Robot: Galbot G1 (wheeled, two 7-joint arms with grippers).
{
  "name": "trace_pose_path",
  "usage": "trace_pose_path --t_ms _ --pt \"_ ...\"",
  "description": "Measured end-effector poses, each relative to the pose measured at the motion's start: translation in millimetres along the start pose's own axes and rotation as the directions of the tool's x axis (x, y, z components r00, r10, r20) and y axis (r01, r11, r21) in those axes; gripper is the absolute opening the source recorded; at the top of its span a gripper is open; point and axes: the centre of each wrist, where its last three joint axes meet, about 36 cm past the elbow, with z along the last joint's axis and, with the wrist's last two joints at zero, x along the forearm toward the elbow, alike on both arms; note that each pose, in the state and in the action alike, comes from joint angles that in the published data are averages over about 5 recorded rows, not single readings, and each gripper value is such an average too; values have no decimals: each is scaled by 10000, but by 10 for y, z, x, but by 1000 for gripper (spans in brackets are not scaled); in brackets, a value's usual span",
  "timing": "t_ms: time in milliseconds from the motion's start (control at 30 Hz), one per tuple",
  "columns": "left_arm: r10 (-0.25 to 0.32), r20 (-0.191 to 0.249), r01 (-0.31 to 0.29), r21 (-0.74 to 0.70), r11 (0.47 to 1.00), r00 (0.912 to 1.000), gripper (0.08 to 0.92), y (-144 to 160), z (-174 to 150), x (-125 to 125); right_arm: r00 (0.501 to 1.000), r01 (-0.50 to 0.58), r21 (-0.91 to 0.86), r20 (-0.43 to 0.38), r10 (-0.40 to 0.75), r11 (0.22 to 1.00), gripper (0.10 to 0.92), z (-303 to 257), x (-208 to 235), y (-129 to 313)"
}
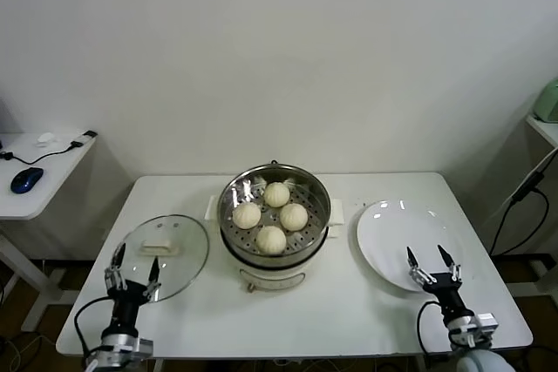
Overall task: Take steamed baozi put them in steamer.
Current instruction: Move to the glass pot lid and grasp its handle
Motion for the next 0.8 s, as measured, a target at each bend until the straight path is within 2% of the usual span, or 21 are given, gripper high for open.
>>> trace_pose_path --t_ms 133,300,800 --pt "87 86 -70 -1812 9834 9999 823 -111 176 -72 9997 -55 6 -253 55 10000 823 10 84 32" --pt "89 134 -42 -3191 9477 9999 823 -219 327 -216 9984 -76 28 -553 78 10000 823 18 174 62" --pt "42 432 180 -5002 8657 9991 823 -375 534 -711 9961 -235 49 -847 239 9997 823 -16 331 104"
